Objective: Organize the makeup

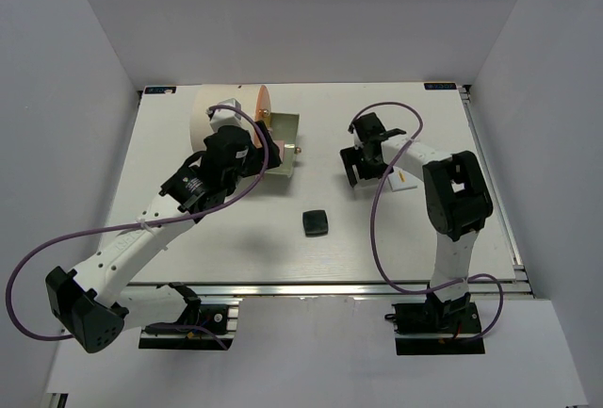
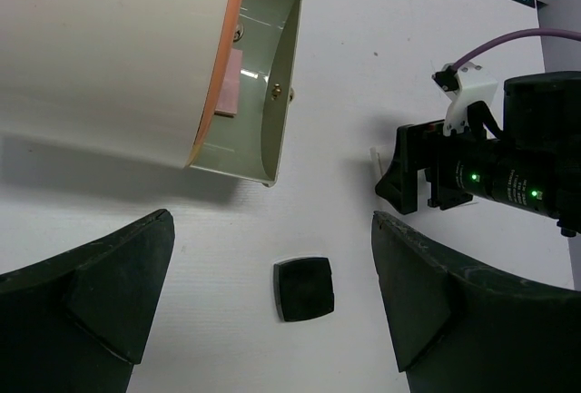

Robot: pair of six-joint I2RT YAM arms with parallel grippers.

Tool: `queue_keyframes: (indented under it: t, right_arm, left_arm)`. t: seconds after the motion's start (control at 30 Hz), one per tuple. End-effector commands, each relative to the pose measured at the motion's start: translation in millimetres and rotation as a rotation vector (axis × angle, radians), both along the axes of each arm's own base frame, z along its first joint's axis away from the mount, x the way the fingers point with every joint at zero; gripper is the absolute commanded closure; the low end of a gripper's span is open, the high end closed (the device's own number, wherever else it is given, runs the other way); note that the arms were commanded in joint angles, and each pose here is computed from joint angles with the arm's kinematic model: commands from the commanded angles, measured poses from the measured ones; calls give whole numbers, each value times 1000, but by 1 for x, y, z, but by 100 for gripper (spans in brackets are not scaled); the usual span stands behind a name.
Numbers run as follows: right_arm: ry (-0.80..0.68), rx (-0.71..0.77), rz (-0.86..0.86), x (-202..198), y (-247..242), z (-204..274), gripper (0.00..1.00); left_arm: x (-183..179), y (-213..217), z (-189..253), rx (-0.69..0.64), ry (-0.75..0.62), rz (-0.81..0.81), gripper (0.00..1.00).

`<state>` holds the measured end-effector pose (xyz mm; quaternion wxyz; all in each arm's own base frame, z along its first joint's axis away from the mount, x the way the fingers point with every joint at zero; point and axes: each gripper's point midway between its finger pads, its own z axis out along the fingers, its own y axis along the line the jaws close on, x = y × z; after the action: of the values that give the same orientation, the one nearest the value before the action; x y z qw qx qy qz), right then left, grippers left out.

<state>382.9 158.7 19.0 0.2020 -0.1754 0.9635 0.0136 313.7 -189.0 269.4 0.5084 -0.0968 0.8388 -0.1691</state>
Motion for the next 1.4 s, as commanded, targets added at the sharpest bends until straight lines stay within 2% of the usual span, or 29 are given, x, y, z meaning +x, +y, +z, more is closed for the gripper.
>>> queue_keyframes:
  t: [0.0, 0.1, 0.13, 0.2, 0.23, 0.33, 0.43, 0.5, 0.67, 0.77, 0.9, 1.1, 1.2, 1.23, 1.3, 1.33, 1.37]
  right_arm:
    - [32, -38, 9, -1, 2, -23, 18]
    - [11, -12, 45, 0, 6, -19, 45]
    - [8, -4, 54, -3, 6, -20, 58]
    - [-69, 26, 103, 9, 13, -4, 75]
    - [-93, 36, 118, 12, 15, 2, 87]
    - [-209, 128, 204, 28, 35, 41, 100]
    - [-284, 246, 290, 37, 63, 77, 100]
    - [-349, 376, 372, 42, 89, 120, 100]
    - [-447, 700, 708, 16, 156, 193, 100]
    - [-486, 758, 864, 11, 189, 204, 100]
    - [-510, 766, 950, 23, 219, 197, 100]
    - [-555, 771, 1009, 49, 240, 183, 80]
    - [-567, 741, 1030, 55, 248, 172, 62]
    - [-564, 728, 1033, 57, 249, 165, 51]
    - [-568, 715, 1046, 57, 253, 161, 40]
    - [-572, 702, 1053, 57, 254, 157, 29]
    - [-574, 699, 1056, 56, 255, 157, 25]
  left_arm:
    - [-5, 8, 12, -29, -21, 24, 2]
    - [-10, 11, 10, -48, -17, 32, 2]
    - [-13, 13, 12, -59, -22, 34, 2]
    - [-17, 16, 8, -68, -16, 40, 2]
    - [-19, 17, 9, -75, -20, 41, 2]
    - [-25, 20, 13, -101, -42, 33, 2]
    - [-27, 9, 23, -119, -69, -39, 2]
    - [-27, 8, 33, -112, -89, -59, 2]
    - [-30, 16, 41, -92, -107, -44, 2]
    - [-33, 20, 44, -98, -116, -33, 2]
    - [-36, 27, 46, -107, -119, -9, 2]
    - [-42, 36, 50, -130, -136, 23, 2]
    - [-43, 38, 49, -132, -133, 27, 2]
    - [-43, 38, 47, -130, -131, 27, 2]
    - [-42, 37, 46, -125, -125, 24, 2]
    - [-42, 36, 45, -125, -124, 23, 2]
    - [-41, 36, 45, -122, -123, 22, 2]
